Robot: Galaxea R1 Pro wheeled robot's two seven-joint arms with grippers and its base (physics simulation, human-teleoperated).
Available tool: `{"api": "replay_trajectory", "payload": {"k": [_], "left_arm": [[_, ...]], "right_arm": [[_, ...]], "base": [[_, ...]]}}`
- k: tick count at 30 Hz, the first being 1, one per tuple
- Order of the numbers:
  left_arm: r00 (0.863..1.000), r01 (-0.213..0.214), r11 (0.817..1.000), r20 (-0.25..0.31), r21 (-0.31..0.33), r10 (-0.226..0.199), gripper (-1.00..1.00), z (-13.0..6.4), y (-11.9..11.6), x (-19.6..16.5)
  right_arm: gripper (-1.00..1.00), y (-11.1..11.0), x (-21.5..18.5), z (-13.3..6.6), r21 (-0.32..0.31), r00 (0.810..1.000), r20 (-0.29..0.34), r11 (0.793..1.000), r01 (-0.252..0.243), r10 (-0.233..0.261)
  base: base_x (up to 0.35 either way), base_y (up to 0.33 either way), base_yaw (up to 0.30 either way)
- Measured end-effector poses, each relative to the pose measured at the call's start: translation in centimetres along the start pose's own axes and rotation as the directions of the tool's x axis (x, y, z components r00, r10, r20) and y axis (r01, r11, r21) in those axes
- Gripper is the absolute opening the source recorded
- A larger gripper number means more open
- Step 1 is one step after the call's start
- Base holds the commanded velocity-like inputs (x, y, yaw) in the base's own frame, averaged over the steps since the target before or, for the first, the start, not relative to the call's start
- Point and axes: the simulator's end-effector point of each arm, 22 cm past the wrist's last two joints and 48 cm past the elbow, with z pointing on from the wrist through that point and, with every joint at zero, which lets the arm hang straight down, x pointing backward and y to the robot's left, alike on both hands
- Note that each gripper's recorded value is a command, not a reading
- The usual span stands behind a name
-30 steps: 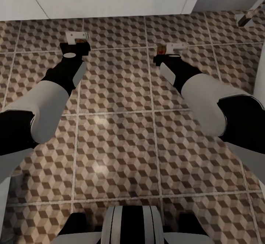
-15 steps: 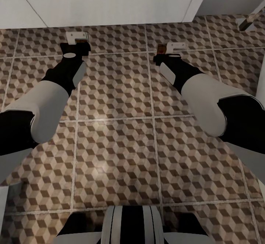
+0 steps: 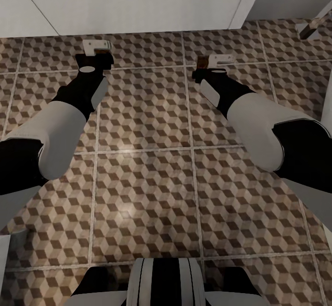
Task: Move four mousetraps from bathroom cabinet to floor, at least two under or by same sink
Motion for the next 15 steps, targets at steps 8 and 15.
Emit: {"api": "replay_trajectory", "payload": {"k": [8,15], "left_arm": [[1.000,-0.008,1.000,-0.023,0.002,0.008,-1.00,0.0,-0.1,1.1],[0.992,-0.037,0.999,-0.122,0.010,0.038,-1.00,-0.3,-0.3,6.1]], "right_arm": [[-1.00,0.0,0.3,0.0,0.001,1.000,-0.006,1.000,-0.001,0.001],[-1.00,-0.1,1.1,0.1,0.002,1.000,-0.023,1.000,0.001,-0.001]], "base": [[0.000,0.000,0.000],[0.000,0.000,0.000]]}}
